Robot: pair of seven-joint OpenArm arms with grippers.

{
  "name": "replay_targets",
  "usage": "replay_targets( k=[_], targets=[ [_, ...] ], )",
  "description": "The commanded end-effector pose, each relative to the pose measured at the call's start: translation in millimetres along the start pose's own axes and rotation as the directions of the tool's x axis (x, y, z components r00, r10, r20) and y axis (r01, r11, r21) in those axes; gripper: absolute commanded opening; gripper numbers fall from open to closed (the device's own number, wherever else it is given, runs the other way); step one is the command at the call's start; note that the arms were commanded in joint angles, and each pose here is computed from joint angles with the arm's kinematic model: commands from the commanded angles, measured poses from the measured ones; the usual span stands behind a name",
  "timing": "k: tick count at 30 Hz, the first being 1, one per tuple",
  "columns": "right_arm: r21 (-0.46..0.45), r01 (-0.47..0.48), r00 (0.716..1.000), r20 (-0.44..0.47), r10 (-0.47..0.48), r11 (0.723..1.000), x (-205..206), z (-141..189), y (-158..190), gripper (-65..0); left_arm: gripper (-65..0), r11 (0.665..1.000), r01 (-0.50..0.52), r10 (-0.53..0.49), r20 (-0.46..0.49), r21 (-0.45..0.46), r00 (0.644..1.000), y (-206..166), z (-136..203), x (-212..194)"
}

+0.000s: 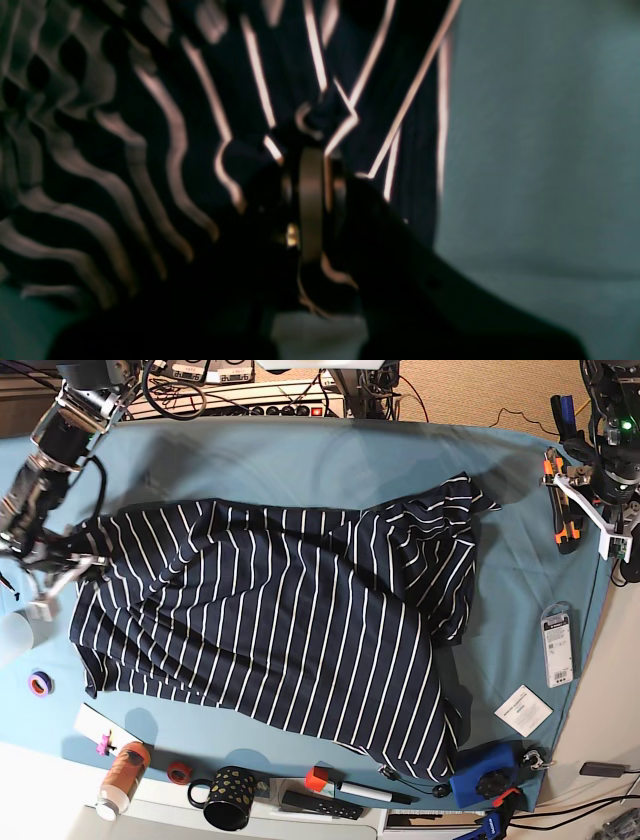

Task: Layout the t-shirt on the table in an organized manner, then fold the t-shirt properly
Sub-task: 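Grasp the shirt's collar edge with both grippers and pull it taut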

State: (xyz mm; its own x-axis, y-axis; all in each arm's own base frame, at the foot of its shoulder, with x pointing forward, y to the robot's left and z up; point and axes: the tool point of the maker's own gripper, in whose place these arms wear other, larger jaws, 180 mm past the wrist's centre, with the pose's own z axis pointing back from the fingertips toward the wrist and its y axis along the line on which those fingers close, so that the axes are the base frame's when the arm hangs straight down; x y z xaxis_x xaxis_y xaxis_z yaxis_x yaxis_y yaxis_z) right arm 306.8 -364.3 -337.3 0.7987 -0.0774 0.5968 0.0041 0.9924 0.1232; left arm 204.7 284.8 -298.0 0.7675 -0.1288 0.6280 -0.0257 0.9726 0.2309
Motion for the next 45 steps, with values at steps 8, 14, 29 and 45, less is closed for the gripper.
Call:
replay_targets(
  k=[8, 14, 29, 45],
  targets=[
    [-0.017, 0.058, 0.992, 0.116, -0.055, 0.998, -9.1, 49.5, -24.6, -65.0, -40.5, 1.000, 0.009, -0.009, 0.064, 0.010, 0.998, 3.0, 4.2, 14.3],
    [0.047, 0.156, 0.981, 0.106, -0.160, 0.987, -60.3, 68.4, -28.2, -65.0, -40.5, 0.997, -0.020, 0.024, 0.052, -0.075, 0.998, -12.3, 4.8, 10.4],
    [0.060, 0.180, 0.979, 0.092, -0.185, 0.982, -76.8, 74.9, -28.6, -55.4, -40.5, 0.909, -0.064, 0.083, 0.028, -0.412, 0.996, -91.7, 21.1, -14.2],
    [0.238, 0.113, 0.961, 0.220, -0.167, 0.965, -54.6, 102.3, 13.0, -65.0, -40.5, 0.909, -0.064, 0.088, 0.041, -0.412, 0.995, -91.4, 20.9, -11.1]
  ],
)
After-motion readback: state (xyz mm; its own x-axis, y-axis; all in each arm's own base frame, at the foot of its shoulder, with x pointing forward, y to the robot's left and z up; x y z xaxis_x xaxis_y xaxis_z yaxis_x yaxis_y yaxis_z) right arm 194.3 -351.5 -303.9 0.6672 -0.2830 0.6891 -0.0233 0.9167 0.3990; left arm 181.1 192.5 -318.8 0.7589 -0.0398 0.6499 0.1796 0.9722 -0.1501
